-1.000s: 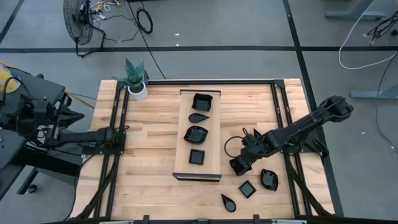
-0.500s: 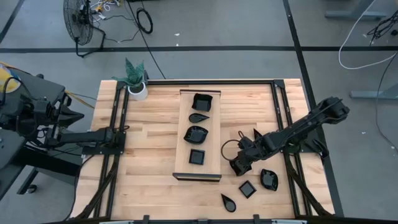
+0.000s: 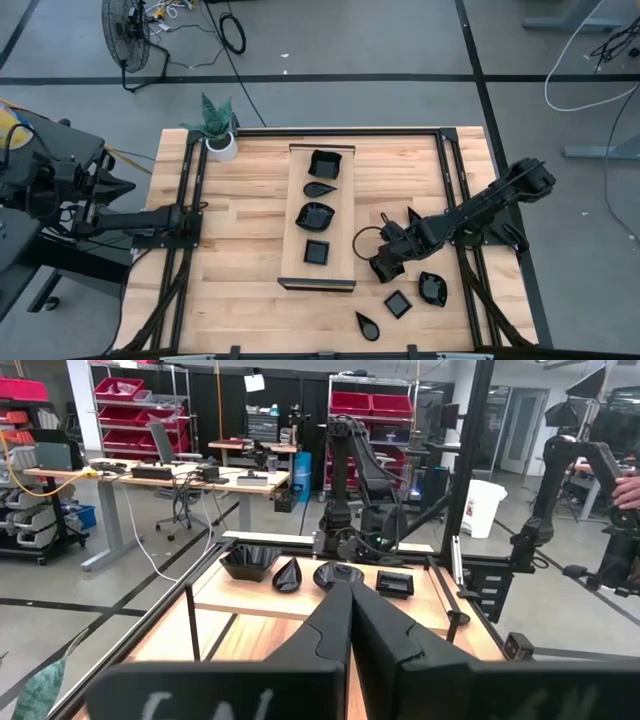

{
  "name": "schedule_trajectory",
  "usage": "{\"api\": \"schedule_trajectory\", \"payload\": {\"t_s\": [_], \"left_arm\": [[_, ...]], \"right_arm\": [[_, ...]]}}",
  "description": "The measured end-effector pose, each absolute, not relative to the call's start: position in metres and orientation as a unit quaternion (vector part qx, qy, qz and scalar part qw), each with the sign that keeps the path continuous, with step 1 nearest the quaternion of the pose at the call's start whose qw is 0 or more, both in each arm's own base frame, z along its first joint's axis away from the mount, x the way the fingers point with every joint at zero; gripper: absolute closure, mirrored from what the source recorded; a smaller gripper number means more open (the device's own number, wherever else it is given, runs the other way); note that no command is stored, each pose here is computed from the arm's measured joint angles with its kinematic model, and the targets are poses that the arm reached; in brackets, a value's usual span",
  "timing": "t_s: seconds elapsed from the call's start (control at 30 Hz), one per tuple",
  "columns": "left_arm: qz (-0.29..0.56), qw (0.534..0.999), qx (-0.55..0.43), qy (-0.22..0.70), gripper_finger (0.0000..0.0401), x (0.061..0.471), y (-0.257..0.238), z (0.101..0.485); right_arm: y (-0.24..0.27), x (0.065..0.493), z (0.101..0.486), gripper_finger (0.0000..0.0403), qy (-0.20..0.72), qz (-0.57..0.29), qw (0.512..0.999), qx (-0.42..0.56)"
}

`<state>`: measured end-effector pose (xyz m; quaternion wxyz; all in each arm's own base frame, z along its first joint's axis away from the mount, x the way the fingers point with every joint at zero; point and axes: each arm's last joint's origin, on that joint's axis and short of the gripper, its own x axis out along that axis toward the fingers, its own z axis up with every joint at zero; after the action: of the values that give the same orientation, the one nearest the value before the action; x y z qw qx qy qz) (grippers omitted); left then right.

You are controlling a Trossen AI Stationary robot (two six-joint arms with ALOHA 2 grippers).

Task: Pick & Place Mini shaped plates
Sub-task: Stack the distorted square plate on top of the distorted square plate on the shelf

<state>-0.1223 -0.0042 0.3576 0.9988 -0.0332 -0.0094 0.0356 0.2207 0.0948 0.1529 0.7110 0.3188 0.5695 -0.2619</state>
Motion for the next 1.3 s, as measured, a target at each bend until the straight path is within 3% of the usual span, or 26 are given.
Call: {"api": "schedule_trajectory", "payload": {"t_s": [0.57, 0.93, 1.3], "left_arm": [[0.036, 0.999, -0.033, -0.009, 0.0387, -0.122, -0.004, 0.358], [0.036, 0.999, -0.033, -0.009, 0.0387, -0.122, -0.004, 0.358], [0.036, 0.999, -0.033, -0.009, 0.0387, -0.122, -0.004, 0.358]], "right_arm": [[0.095, 0.222, 0.153, 0.0398, 0.561, -0.274, 0.705, 0.337], [0.094, 0.221, 0.158, 0.0401, 0.552, -0.276, 0.704, 0.352], [0.087, 0.207, 0.202, 0.0402, 0.523, -0.299, 0.698, 0.388]]}}
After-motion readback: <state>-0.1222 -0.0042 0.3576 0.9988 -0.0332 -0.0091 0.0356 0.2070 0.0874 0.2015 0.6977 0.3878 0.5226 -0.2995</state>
